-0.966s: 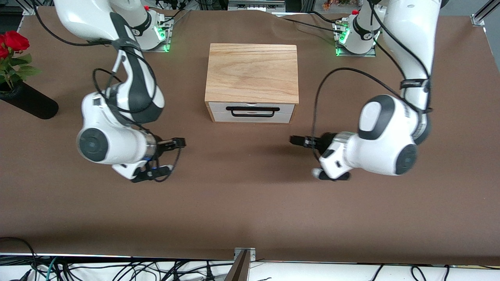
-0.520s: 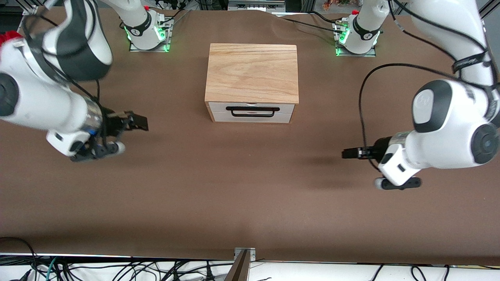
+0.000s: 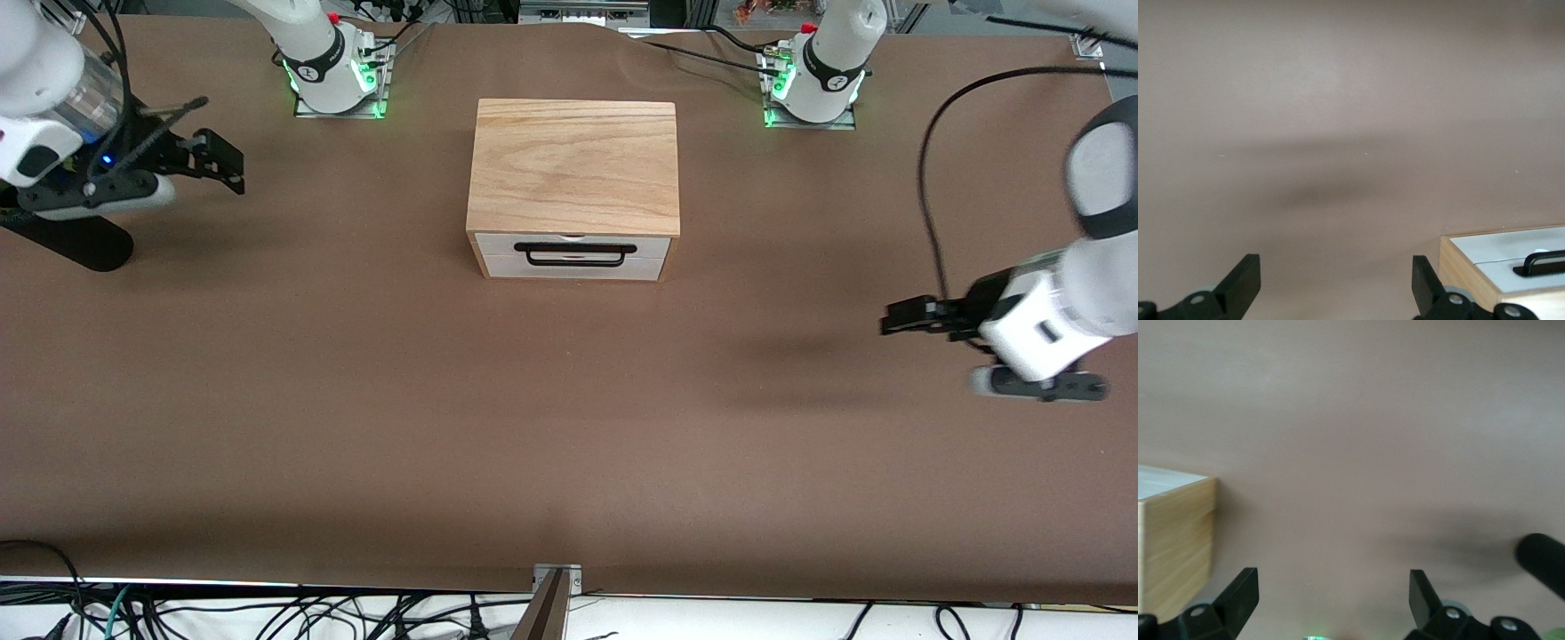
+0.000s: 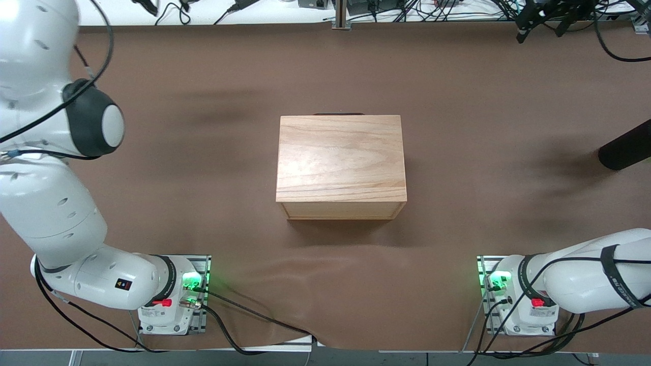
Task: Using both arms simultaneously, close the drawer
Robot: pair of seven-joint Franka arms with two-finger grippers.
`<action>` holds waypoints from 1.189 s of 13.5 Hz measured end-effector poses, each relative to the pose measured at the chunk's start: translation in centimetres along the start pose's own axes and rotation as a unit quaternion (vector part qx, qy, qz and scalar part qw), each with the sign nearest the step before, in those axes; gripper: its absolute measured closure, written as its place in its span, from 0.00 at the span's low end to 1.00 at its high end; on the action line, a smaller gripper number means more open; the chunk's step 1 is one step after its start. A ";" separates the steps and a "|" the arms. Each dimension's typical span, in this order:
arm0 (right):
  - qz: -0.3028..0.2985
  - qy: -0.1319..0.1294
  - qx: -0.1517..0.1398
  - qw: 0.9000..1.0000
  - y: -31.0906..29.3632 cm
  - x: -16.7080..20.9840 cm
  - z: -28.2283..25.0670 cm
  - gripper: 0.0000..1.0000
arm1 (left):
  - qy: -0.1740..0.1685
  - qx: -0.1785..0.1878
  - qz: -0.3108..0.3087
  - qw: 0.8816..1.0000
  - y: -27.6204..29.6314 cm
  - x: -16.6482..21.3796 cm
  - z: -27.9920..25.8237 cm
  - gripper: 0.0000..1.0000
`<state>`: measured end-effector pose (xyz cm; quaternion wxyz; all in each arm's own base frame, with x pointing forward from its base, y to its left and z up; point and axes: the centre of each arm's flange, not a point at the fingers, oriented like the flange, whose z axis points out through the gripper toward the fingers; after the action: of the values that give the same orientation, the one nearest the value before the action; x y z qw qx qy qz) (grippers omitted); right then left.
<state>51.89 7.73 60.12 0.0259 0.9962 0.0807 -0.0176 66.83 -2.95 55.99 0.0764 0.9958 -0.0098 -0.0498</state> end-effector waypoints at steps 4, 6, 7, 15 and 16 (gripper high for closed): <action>0.004 0.003 -0.014 1.000 0.3 1.2 0.9 0.00 | 0.001 0.039 -0.031 0.999 -0.7 -5.1 -4.1 0.00; 0.018 0.000 -0.008 1.000 1.2 1.4 1.4 0.00 | -0.006 0.040 -0.050 0.998 -1.5 -7.5 -4.6 0.00; 0.026 -0.001 -0.001 1.000 1.8 1.5 1.5 0.00 | -0.004 0.037 -0.060 0.997 -2.5 -8.5 -5.0 0.00; 0.046 0.004 0.006 0.999 0.8 1.5 0.9 0.00 | -0.018 0.026 -0.037 0.999 -4.2 -12.9 -4.3 0.00; 0.046 0.006 0.006 0.999 0.7 1.6 0.8 0.00 | -0.016 0.028 -0.052 0.998 -2.9 -13.0 -4.3 0.00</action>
<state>53.52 7.23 59.30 0.0201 0.9991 0.0347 -0.0113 54.37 0.92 61.01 0.0458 0.9957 0.0398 -0.0696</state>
